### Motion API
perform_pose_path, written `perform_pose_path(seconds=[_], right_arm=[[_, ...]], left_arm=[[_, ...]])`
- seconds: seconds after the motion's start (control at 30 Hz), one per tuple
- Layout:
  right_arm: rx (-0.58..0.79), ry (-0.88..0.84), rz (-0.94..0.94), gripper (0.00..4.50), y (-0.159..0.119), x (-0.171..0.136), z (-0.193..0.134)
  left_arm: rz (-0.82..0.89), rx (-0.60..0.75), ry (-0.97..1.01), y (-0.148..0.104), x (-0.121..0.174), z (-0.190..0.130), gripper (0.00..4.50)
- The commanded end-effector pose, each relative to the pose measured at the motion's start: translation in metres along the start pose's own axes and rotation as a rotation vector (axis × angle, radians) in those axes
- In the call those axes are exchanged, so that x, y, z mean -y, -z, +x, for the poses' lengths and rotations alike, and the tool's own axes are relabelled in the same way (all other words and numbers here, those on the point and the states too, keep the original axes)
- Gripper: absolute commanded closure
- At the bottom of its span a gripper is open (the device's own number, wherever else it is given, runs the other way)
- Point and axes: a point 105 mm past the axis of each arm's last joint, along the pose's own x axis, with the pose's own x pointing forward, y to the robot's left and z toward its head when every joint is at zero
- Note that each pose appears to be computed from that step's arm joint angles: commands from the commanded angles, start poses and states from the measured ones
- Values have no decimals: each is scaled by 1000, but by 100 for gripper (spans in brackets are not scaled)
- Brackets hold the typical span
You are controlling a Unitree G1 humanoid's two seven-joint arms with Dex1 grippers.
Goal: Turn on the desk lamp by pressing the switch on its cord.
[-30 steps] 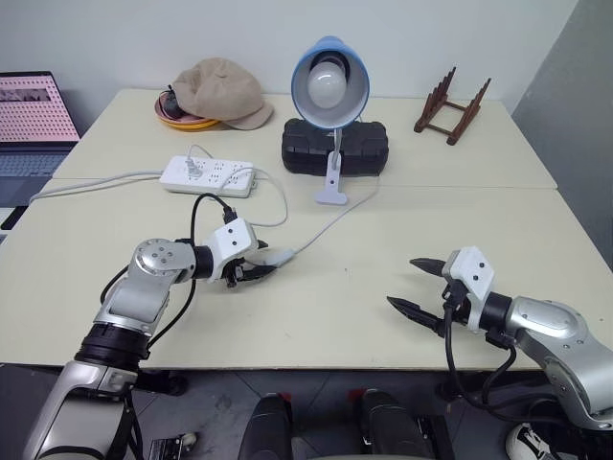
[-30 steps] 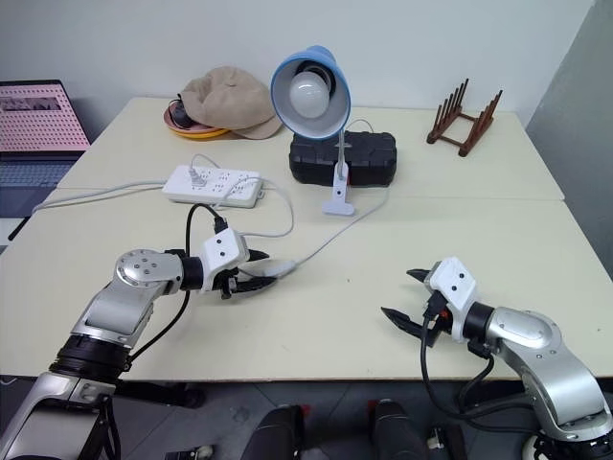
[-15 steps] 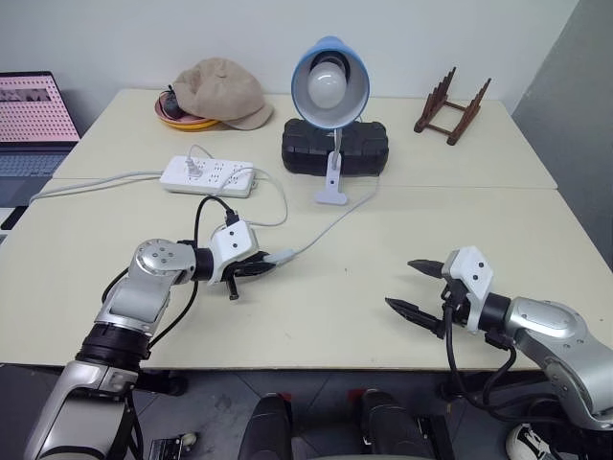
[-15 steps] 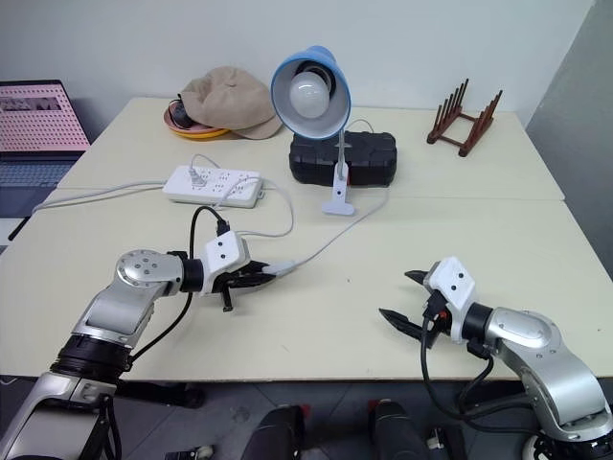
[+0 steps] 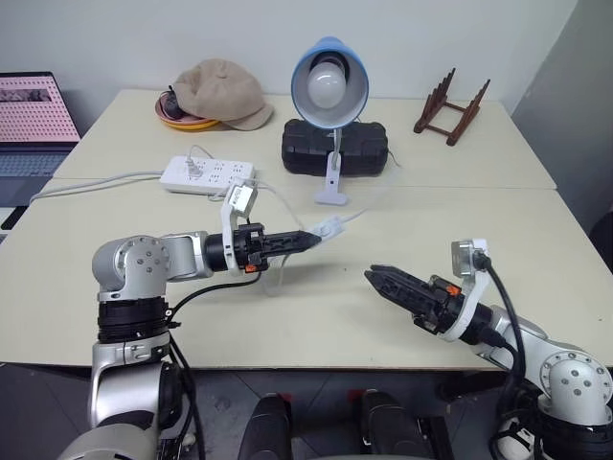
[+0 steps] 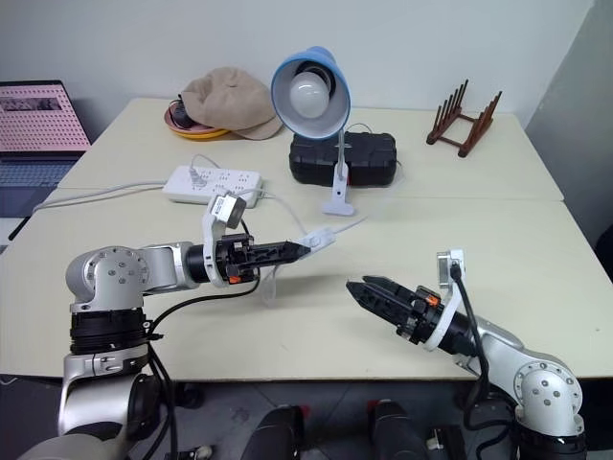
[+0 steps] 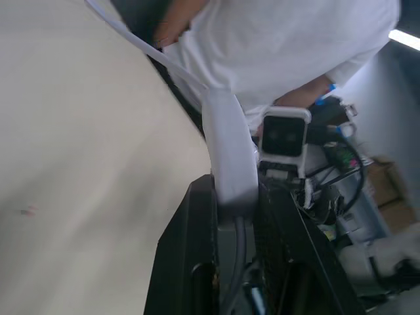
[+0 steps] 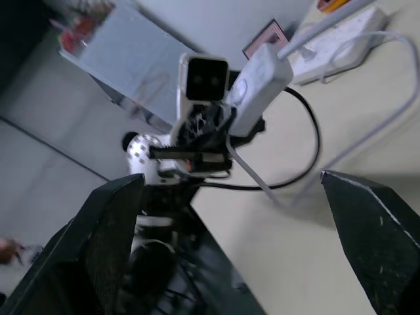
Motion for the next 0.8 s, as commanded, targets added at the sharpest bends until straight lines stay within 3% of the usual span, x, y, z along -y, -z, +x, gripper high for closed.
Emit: perform_pose_path(seconds=[0.03,0.53,0.63,0.8], right_arm=[[70,-113,64,0,-16,-23,20],[31,-96,57,0,-14,-21,38],[31,-88,55,45,-15,-19,38],[13,-88,49,174,-13,-18,37]], left_arm=[[16,-26,95,4,21,10,412],[-11,-25,133,14,29,15,412],[-15,-25,132,15,30,14,412],[-20,-23,129,15,29,13,412]])
